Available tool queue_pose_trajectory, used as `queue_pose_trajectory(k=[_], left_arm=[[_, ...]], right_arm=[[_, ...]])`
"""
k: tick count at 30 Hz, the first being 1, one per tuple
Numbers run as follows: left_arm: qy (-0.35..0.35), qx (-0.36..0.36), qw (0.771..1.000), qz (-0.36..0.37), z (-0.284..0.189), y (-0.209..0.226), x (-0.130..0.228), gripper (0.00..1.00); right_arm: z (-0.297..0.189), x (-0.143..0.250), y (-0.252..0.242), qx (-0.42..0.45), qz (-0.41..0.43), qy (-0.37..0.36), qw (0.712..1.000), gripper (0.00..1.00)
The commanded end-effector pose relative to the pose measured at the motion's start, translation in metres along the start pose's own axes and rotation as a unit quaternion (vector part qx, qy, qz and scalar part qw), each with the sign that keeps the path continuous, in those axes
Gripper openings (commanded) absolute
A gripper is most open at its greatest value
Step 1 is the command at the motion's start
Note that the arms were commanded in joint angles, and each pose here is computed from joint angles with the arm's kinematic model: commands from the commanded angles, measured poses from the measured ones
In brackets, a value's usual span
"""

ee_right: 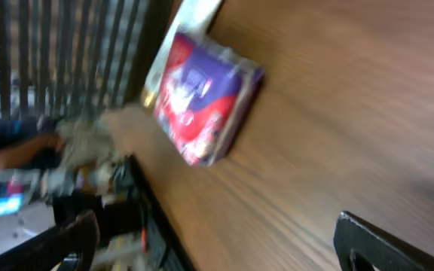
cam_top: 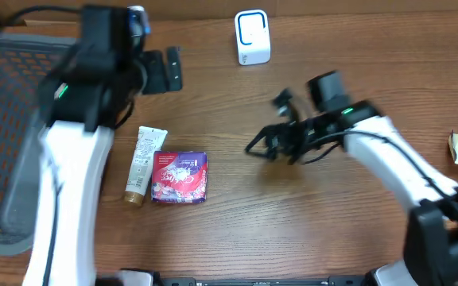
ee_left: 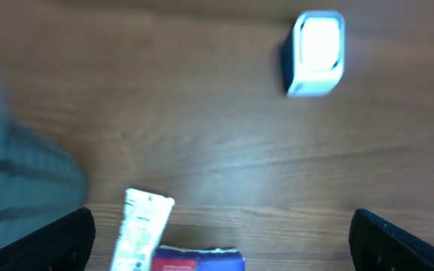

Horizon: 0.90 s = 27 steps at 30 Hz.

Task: Scan the item barcode
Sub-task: 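Reach the right gripper to the purple pack and grasp it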

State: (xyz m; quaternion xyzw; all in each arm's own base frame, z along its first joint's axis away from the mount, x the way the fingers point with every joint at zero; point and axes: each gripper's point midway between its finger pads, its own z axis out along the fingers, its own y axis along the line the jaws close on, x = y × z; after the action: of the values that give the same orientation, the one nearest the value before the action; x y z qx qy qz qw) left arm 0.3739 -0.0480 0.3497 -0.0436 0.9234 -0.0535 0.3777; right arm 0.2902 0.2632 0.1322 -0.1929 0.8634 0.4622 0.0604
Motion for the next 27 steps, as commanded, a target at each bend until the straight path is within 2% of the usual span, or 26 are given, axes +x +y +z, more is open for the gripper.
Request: queue_pose_trajectory(k=[1, 5, 10, 20, 24, 27], left_arm=[[-0.052, -0.010, 0.999, 0.010, -0.053, 0.008, -0.004, 1.00], [-0.035, -0.038, 0.999, 0.010, -0.073, 0.022, 0.016, 1.00], [-0.001, -0.068, 0.998, 0.010, -0.080, 0.035, 0.037, 1.00], [0.001, -0.081, 0.997, 0.004, -0.080, 0.040, 0.038, 1.00], [-0.002, -0.095, 0.995, 0.002, -0.081, 0.044, 0.037, 1.00], [-0.002, -0.095, 0.995, 0.002, -0.081, 0.044, 0.037, 1.00]], right_arm=[[0.041, 0.012, 0.006, -0.033, 0.020, 0.037, 0.999, 1.00], [0.073, -0.003, -0.005, 0.000, -0.014, 0.017, 1.000, 1.00], [0.087, -0.022, -0.038, 0.045, -0.028, -0.017, 0.998, 1.00], [0.127, -0.059, -0.053, 0.015, -0.048, -0.013, 0.999, 1.00], [0.152, -0.051, -0.052, 0.002, -0.050, 0.013, 0.999, 1.00], [0.173, -0.023, -0.051, -0.011, -0.053, 0.057, 0.997, 1.00]])
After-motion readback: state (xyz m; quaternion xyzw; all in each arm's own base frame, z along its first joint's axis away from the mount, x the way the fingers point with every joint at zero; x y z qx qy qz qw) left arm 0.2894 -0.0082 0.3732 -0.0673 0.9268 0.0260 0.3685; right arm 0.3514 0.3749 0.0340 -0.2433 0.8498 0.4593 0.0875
